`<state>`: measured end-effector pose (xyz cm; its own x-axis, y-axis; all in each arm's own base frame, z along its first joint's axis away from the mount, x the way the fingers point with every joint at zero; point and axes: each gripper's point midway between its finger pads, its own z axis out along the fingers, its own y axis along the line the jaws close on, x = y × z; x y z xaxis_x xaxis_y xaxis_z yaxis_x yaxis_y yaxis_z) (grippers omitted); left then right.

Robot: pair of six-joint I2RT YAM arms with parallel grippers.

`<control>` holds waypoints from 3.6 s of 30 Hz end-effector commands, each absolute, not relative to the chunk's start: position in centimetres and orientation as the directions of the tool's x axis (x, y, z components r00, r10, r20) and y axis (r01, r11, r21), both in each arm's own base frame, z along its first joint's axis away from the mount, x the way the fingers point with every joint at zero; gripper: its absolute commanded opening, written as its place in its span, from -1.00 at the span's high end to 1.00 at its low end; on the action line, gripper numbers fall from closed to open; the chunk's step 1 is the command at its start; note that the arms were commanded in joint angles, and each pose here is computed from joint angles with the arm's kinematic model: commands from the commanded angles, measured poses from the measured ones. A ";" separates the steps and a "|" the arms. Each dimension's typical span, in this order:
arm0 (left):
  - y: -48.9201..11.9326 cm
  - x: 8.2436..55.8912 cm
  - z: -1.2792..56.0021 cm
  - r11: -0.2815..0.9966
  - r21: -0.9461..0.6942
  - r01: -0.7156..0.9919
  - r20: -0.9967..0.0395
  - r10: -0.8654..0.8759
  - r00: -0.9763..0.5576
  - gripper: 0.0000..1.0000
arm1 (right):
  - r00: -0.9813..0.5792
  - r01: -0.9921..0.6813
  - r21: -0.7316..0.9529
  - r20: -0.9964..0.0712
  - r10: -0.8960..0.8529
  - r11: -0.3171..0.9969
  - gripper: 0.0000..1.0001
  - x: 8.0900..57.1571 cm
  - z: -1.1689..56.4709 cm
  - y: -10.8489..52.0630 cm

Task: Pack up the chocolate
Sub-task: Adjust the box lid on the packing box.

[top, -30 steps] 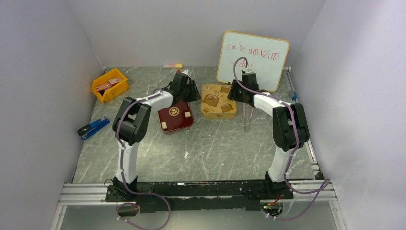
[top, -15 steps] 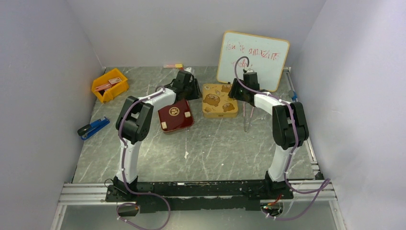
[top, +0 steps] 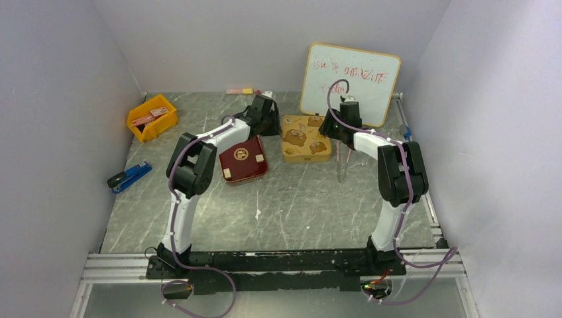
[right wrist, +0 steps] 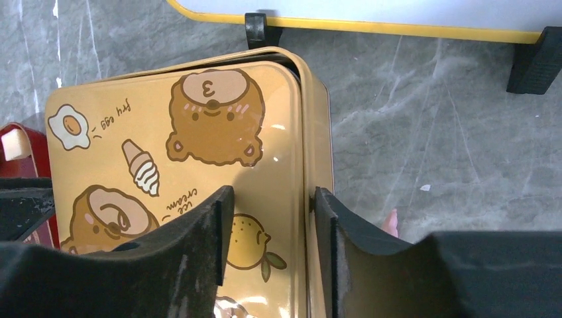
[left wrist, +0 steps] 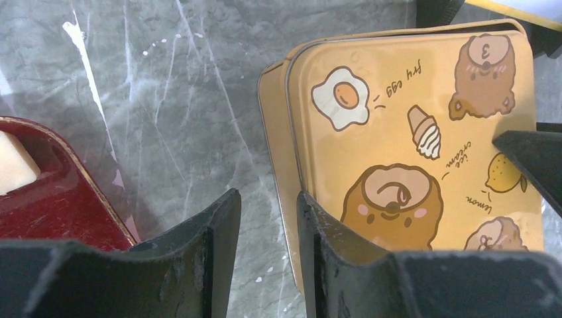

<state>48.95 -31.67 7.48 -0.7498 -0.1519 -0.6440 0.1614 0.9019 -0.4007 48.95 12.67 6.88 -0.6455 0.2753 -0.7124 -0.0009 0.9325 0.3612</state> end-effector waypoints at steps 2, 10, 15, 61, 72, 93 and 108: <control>-36.5 44.8 3.9 0.878 -0.407 0.250 -0.570 -0.031 -0.821 0.15 | -0.809 -0.008 0.378 -0.547 0.216 0.926 0.21 43.8 0.8 14.8; -36.8 44.3 2.8 0.888 -0.386 0.251 -0.558 -0.008 -0.830 0.15 | -0.817 -0.013 0.381 -0.538 0.210 0.925 0.58 43.0 0.3 15.1; -36.3 44.3 2.9 0.896 -0.374 0.239 -0.567 -0.016 -0.824 0.16 | -0.809 -0.006 0.367 -0.548 0.211 0.930 0.53 43.0 0.5 14.8; -29.2 43.6 12.4 0.699 -0.695 0.168 -0.570 -0.394 -0.721 0.20 | -0.760 0.001 0.350 -0.608 0.228 0.937 0.20 43.0 3.9 13.8; -30.0 42.7 13.2 0.562 -0.793 0.234 -0.516 -0.417 -0.748 0.18 | -0.758 -0.005 0.351 -0.612 0.225 0.937 0.20 43.1 4.0 13.9; -30.7 42.9 10.1 0.569 -0.793 0.218 -0.490 -0.384 -0.782 0.14 | -0.756 -0.007 0.353 -0.614 0.226 0.935 0.19 43.5 4.0 13.9; -32.6 42.9 9.3 0.541 -0.807 0.235 -0.477 -0.364 -0.800 0.27 | -0.761 -0.005 0.352 -0.609 0.225 0.936 0.19 43.6 3.4 14.0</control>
